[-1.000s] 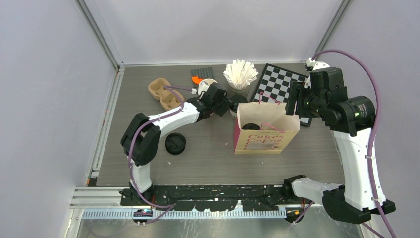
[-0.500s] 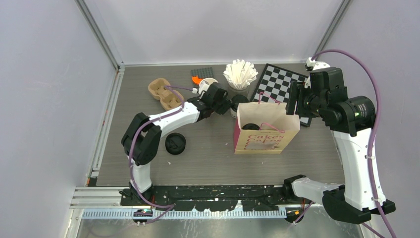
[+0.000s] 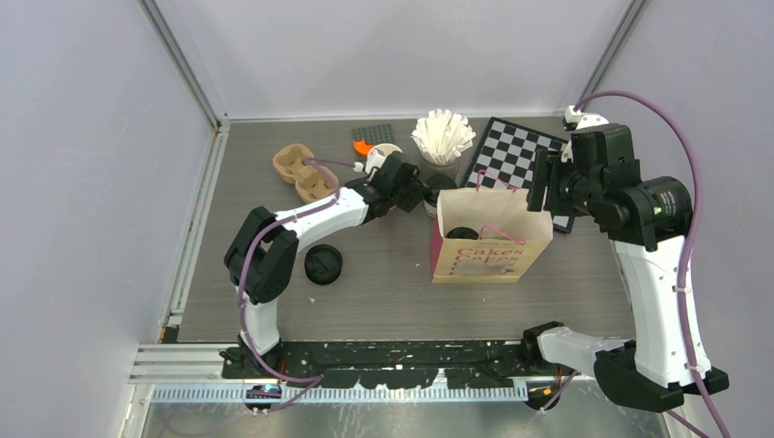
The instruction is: Pack the takeout coffee
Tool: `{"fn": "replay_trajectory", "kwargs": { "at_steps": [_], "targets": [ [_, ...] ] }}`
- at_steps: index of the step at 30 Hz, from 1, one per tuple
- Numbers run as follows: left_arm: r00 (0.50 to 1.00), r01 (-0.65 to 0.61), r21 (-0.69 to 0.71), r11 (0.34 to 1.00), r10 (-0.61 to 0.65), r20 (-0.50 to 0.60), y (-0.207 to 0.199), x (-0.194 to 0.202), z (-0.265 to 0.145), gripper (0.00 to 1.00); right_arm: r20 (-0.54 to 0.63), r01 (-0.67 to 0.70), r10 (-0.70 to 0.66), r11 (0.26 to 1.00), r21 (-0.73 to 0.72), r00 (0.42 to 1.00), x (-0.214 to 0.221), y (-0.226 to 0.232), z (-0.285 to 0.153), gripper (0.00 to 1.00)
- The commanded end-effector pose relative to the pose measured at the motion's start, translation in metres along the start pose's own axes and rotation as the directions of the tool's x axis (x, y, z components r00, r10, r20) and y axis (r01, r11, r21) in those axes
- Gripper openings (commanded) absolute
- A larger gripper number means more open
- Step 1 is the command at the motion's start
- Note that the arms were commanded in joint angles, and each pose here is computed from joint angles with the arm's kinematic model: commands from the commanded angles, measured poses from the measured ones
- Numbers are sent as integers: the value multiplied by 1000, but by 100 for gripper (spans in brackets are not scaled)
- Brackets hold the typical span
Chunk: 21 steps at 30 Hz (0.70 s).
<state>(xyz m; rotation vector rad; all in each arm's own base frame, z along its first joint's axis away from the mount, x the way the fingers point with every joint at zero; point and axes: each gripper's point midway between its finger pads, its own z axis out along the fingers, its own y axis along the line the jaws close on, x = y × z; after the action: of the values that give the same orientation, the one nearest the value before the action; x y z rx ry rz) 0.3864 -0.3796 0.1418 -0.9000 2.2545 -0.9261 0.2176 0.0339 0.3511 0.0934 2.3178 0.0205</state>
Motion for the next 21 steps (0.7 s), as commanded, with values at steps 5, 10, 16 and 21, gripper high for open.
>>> {"fn": "replay_trajectory", "kwargs": {
  "at_steps": [5, 10, 16, 21],
  "targets": [
    [999, 6, -87, 996, -10, -42, 28, 14, 9, 41, 70, -15, 16, 1000, -10, 997, -14, -1, -11, 67],
    [999, -12, -54, 998, 10, -39, 19, 10, -2, 42, 75, -19, 20, 1000, -14, 997, -16, 0, -11, 67],
    [992, -118, 47, 992, 121, -46, -17, 3, -32, 46, 135, -75, 80, 996, -43, 988, -33, 7, -15, 67],
    [985, -173, 98, 980, 174, -7, -31, -10, -64, 49, 174, -138, 160, 982, -133, 972, -54, 25, -18, 70]
  ]
}}
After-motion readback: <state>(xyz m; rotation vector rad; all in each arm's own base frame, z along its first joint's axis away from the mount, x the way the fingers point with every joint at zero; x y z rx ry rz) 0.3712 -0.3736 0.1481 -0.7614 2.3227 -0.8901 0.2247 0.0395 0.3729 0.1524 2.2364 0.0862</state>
